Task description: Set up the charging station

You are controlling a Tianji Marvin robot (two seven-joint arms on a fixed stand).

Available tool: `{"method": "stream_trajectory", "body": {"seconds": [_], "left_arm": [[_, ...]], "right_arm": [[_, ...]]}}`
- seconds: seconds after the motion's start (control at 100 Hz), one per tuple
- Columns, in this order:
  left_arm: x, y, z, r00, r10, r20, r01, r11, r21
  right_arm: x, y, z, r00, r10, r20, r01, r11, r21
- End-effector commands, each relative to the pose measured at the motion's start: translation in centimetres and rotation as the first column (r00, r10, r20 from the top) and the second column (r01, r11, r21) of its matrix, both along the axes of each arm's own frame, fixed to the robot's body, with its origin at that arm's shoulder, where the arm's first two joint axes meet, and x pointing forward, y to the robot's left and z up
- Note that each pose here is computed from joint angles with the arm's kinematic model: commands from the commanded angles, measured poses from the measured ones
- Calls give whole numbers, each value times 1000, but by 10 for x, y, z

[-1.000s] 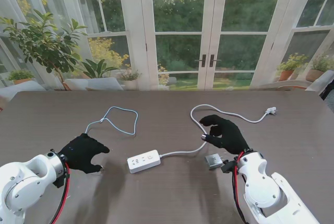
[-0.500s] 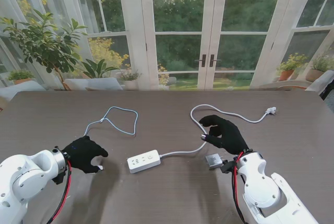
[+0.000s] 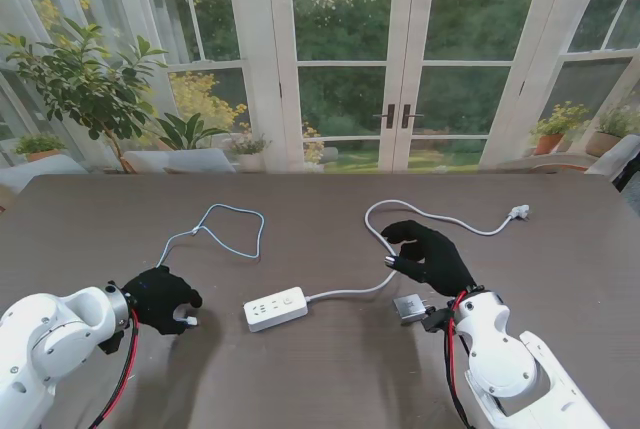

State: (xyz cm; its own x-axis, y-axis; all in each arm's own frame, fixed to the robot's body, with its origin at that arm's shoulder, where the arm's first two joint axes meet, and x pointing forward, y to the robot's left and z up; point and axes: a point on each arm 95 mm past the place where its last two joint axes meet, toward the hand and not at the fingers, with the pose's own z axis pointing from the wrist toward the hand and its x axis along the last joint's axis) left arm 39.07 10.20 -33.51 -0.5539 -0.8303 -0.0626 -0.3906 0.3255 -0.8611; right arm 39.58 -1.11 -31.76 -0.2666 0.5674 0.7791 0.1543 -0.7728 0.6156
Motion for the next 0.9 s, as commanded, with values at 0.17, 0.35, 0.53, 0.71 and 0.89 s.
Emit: {"method": "stream_trajectory", "body": {"seconds": [0.17,0.35,0.53,0.71,0.89], "left_arm": [[-3,-1,-4,999,7,-32,-6,999,32],[-4,1,-8,999,7,-35,-5,999,54],[-5,4,-10,999,23,-37,-20,998,60],[-3,5,-16,999,30,-43,-28,999,44],[0,5,-22,998,38,-57,-38,999,13]], "right_arm": [[-3,4,-3,1000,13,-18,-13,1000,19],[-3,4,-3,1000,16,-25,-15,999,30],[-4,5,-3,999,22,-30,-21,999,44],[-4,5,-3,999,22,-32,-20,999,50],[-4,5,-4,999,23,-36,-21,998,51]]}}
